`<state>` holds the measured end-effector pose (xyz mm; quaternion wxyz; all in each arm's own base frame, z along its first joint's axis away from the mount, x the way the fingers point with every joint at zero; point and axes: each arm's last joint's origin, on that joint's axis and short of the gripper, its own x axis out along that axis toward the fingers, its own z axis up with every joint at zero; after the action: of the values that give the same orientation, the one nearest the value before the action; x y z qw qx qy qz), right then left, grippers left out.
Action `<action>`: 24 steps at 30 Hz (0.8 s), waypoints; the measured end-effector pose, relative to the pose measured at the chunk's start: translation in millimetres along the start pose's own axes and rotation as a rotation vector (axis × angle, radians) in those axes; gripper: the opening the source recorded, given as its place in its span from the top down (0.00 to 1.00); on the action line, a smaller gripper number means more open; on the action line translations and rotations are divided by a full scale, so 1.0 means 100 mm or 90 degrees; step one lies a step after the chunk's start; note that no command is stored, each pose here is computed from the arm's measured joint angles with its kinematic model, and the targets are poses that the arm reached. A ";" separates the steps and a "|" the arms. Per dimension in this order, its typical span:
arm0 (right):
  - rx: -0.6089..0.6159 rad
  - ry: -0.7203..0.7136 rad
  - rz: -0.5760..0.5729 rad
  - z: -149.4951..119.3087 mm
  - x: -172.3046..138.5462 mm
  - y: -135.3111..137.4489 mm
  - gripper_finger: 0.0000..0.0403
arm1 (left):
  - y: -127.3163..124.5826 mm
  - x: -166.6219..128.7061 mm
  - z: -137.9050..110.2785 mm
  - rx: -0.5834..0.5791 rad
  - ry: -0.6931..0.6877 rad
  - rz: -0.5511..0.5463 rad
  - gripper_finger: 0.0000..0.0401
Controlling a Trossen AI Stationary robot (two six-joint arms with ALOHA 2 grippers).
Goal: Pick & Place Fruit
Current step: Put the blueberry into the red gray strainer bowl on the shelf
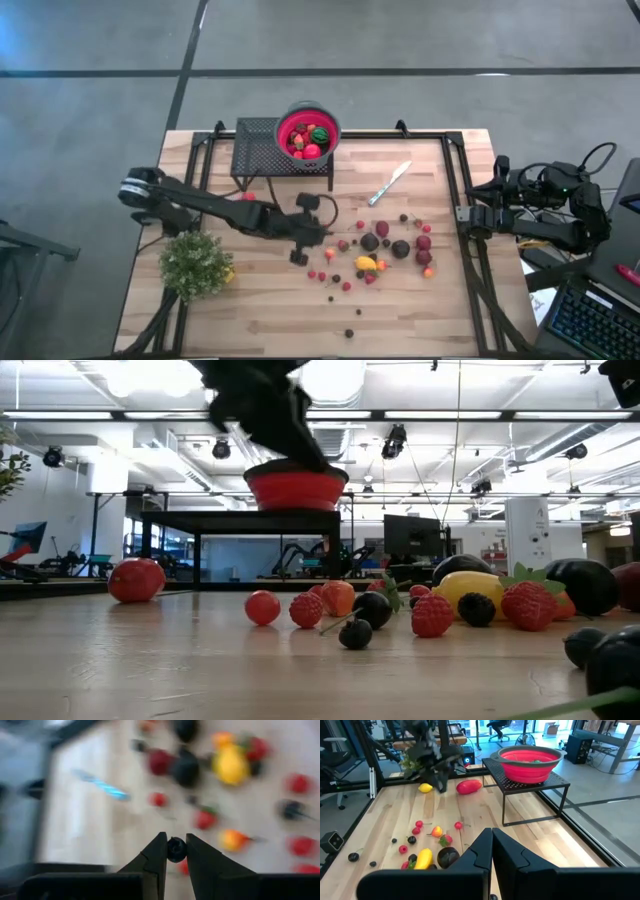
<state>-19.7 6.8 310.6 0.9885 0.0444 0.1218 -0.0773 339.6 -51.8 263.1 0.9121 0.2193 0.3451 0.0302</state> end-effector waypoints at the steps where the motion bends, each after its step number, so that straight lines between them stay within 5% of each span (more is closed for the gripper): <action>1: -0.001 0.000 0.000 0.00 0.00 0.00 0.98 | 0.07 -0.03 0.04 -0.002 -0.003 0.034 0.84; 8: 0.000 0.000 0.000 0.00 0.00 0.00 0.98 | 0.63 -0.10 0.17 -0.069 0.003 0.212 0.84; 13: 0.000 0.000 0.000 0.00 0.00 0.00 0.98 | 1.18 -0.12 0.11 -0.196 -0.001 0.290 0.84; 24: -0.001 0.000 0.000 0.00 0.00 0.00 0.98 | 2.07 -0.17 -0.37 -0.398 0.006 0.318 0.84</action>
<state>-19.6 6.8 310.6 0.9886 0.0437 0.1219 -0.0773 322.6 145.1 335.9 0.8979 0.0078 0.2594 0.3556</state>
